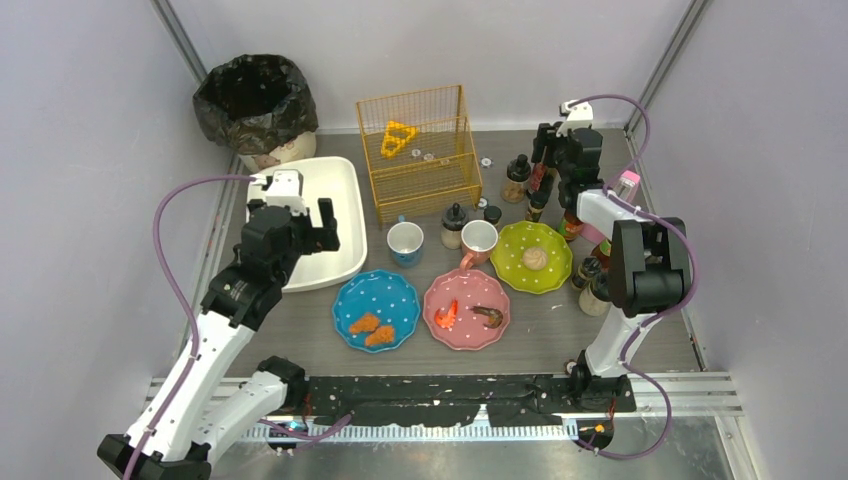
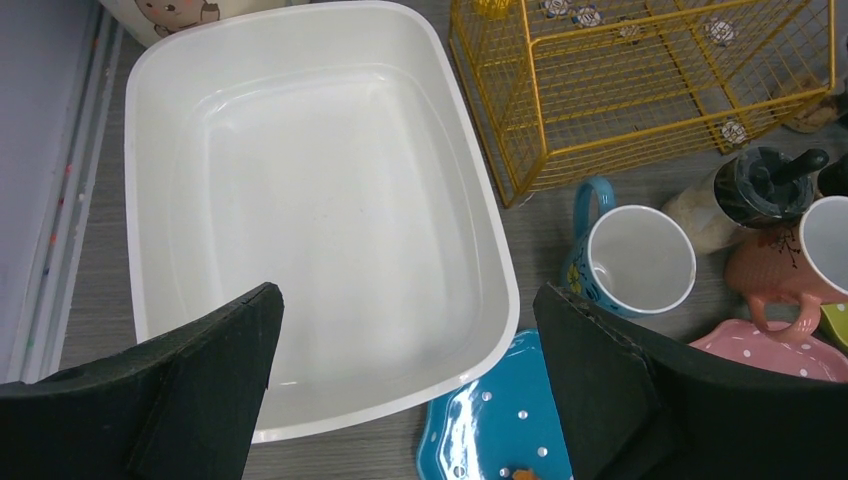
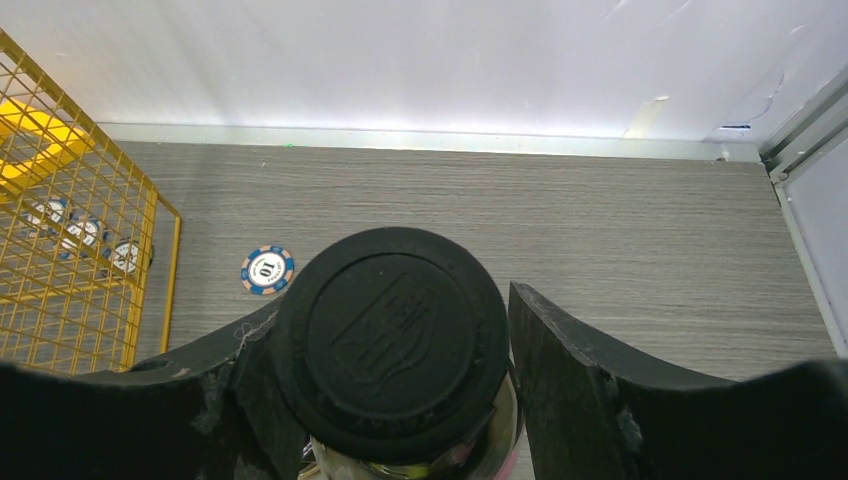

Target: Clear the kitchen counter

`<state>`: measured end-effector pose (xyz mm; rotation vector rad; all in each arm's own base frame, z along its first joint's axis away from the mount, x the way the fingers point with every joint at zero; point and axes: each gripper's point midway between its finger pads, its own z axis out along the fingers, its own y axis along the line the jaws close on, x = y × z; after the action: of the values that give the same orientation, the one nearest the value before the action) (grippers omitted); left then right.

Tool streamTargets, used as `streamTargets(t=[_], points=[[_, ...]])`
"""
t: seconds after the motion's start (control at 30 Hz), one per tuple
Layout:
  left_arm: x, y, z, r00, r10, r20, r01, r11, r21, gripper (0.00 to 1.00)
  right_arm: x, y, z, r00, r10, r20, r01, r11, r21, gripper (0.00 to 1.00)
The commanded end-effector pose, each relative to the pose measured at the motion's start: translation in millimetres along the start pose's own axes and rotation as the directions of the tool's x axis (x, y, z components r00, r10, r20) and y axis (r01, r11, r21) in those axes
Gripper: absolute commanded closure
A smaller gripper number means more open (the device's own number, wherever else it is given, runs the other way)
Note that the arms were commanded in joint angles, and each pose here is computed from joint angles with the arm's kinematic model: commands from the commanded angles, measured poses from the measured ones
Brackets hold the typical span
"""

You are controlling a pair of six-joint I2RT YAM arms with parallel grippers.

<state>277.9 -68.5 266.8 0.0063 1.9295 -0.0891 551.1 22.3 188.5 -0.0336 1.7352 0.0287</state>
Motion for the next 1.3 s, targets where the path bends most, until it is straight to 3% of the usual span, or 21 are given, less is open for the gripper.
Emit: streamTargets(t=[0.0,0.1,0.2,0.33,0.7,0.87,1.13,1.27], points=[[-20,0,-1,0.998,-0.013,0.069,0.014,1.000,-0.007,0.00,-61,-1,-5,0.987,-0.047,0.151,0.047,0.999,0.001,0.53],[-20,-2,1,0.998,-0.009,0.066,0.009,1.000,-0.001,0.00,-64,4,-6,0.987,-0.055,0.152,0.060,0.998,-0.030,0.54],[-20,-2,2,0.999,-0.001,0.053,0.001,1.000,-0.004,0.00,-65,4,-5,0.987,-0.055,0.148,0.061,0.998,-0.033,0.37],[-19,-2,3,0.999,-0.001,0.050,0.001,1.000,-0.003,0.00,-68,2,-5,0.988,-0.027,0.153,0.035,0.998,-0.045,0.26],[-18,-3,4,0.999,-0.005,0.045,0.005,1.000,-0.004,0.00,-81,0,-10,0.983,0.003,0.181,0.007,0.998,-0.056,0.20],[-16,-3,4,0.999,-0.007,0.041,0.007,1.000,-0.003,0.00,-82,0,-14,0.983,0.000,0.185,0.010,0.998,-0.056,0.36],[-13,-2,3,0.999,-0.009,0.038,0.009,1.000,-0.004,0.00,-81,-2,-21,0.984,-0.030,0.178,0.038,0.998,-0.045,0.75],[-14,-1,2,0.999,-0.014,0.043,0.014,1.000,-0.005,0.01,-100,0,-29,0.979,-0.055,0.198,0.067,0.996,-0.056,0.94]])
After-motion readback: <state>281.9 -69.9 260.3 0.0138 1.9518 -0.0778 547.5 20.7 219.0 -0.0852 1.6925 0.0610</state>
